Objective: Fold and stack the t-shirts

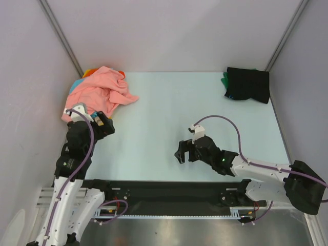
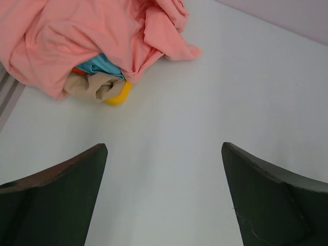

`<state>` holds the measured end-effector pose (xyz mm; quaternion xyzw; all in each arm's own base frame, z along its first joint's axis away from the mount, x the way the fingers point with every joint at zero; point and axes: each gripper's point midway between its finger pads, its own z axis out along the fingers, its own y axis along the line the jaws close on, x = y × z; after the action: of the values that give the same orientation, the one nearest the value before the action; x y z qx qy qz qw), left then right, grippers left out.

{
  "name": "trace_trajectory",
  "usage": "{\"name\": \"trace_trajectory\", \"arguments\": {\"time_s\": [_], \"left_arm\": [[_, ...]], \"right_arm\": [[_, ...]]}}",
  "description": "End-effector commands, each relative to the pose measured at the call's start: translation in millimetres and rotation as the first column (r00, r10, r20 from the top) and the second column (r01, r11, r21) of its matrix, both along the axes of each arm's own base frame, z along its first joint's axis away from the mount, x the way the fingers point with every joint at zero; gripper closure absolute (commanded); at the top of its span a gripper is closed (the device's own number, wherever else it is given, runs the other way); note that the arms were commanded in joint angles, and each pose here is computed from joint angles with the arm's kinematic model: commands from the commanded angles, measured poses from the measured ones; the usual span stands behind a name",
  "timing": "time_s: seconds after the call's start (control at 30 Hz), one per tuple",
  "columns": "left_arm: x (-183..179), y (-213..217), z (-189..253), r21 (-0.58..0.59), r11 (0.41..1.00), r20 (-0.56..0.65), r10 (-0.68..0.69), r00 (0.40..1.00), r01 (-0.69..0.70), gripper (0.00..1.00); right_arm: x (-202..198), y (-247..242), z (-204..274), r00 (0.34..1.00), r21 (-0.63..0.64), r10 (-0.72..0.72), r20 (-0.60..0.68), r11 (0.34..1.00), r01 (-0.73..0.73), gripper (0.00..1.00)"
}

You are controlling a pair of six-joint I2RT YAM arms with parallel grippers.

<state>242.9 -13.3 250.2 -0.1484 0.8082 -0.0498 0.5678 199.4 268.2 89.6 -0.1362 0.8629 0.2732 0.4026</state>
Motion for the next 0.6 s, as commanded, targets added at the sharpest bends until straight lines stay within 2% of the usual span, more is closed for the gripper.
{"name": "trace_trajectory", "arguments": {"time_s": [0.0,0.07,0.17,0.27,0.3,0.4,0.43,0.57], "left_arm": [[8,15,43,-0.013,0.996,0.119,0.091,0.989,-0.090,0.00],[12,16,44,-0.009,0.995,0.114,0.099,0.989,-0.099,0.00],[23,21,31,-0.024,0.986,0.042,0.165,0.985,-0.164,0.00],[44,30,-2,-0.079,0.966,-0.096,0.237,0.967,-0.245,0.00],[54,25,-20,-0.128,0.962,-0.159,0.221,0.962,-0.242,0.00],[74,41,-49,-0.219,0.919,-0.214,0.284,0.935,-0.329,0.00],[82,43,-49,-0.253,0.909,-0.196,0.288,0.937,-0.332,0.00],[101,70,-72,-0.289,0.858,-0.200,0.381,0.903,-0.425,0.00]], "right_arm": [[-2,-1,9,1.000,0.037,-0.001,0.030,0.999,0.000,0.00],[-2,-3,11,0.999,0.038,-0.004,0.037,0.999,0.002,0.00],[-3,-6,13,0.999,0.040,-0.003,0.048,0.999,0.001,0.00],[-2,-6,18,0.998,0.046,-0.002,0.059,0.999,-0.001,0.00],[-3,-6,22,0.998,0.053,0.001,0.064,0.999,-0.005,0.00],[-4,-8,27,0.998,0.066,0.001,0.070,0.998,-0.005,0.00],[-5,-9,31,0.997,0.074,0.000,0.075,0.997,-0.005,0.00],[-9,-16,35,0.997,0.077,-0.005,0.079,0.997,-0.001,0.00]]}}
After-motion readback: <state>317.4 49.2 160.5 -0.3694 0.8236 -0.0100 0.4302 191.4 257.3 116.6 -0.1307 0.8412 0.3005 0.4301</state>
